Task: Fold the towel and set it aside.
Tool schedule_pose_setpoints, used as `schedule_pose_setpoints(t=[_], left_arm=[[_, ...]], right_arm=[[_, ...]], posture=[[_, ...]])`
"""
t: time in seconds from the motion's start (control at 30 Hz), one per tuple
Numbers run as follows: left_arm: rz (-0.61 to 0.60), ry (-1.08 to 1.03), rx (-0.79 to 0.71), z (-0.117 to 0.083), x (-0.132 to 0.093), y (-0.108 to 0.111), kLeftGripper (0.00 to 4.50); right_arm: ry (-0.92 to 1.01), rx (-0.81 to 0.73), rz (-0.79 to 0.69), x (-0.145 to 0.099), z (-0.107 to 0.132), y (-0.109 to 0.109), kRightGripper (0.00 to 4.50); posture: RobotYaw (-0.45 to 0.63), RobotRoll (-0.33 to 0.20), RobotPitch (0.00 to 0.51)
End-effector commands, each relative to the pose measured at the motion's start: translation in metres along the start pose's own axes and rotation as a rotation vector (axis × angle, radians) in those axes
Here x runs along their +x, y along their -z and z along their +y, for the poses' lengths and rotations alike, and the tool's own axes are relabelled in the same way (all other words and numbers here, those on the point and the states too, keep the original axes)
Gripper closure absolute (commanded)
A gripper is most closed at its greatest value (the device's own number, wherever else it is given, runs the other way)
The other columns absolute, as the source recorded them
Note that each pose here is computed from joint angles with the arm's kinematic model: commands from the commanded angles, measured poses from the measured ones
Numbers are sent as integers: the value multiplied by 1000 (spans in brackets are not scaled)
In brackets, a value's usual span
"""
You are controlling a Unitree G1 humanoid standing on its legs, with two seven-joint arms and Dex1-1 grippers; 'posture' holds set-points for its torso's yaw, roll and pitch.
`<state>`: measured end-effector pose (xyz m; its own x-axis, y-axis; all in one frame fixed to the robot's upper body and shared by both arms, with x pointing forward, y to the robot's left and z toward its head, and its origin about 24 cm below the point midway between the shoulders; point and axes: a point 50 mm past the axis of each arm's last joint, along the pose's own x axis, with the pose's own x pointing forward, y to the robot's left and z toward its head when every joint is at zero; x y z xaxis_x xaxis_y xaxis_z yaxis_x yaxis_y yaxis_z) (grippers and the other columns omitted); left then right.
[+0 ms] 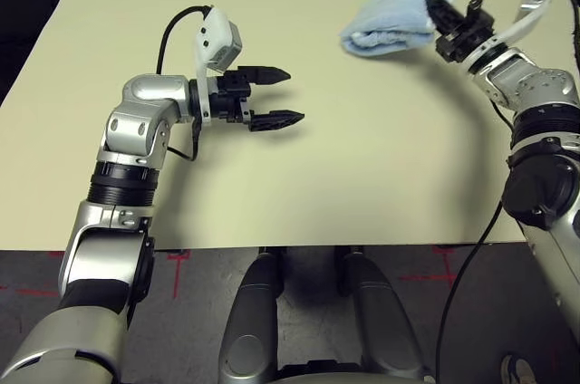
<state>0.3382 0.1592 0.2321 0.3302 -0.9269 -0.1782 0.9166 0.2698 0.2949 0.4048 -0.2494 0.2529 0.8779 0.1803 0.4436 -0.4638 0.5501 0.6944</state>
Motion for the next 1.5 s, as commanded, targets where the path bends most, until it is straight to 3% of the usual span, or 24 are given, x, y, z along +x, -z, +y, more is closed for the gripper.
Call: schedule_pose_setpoints(t=[0.03, 0.33, 0.63, 1.1, 1.5], left_arm=[[-2, 4, -11, -1, 2, 5, 0], [-6, 6, -1, 0, 3, 3, 0], [-4, 16, 4, -3, 3, 3, 0], [-1, 20, 5, -1, 3, 2, 0], [-10, 13, 25, 10, 6, -2, 0]], right_arm=[[119, -56, -188, -11, -16, -17, 4483], [339, -144, -344, -26, -34, -31, 4483], [491, -204, -302, -36, -51, -24, 4483], [548, -198, -248, -55, -64, -27, 4483], [586, -174, -208, -71, -58, -8, 4483]], posture=[[7, 0, 288], [2, 0, 284], [11, 0, 286], [-3, 0, 286], [-23, 0, 294]])
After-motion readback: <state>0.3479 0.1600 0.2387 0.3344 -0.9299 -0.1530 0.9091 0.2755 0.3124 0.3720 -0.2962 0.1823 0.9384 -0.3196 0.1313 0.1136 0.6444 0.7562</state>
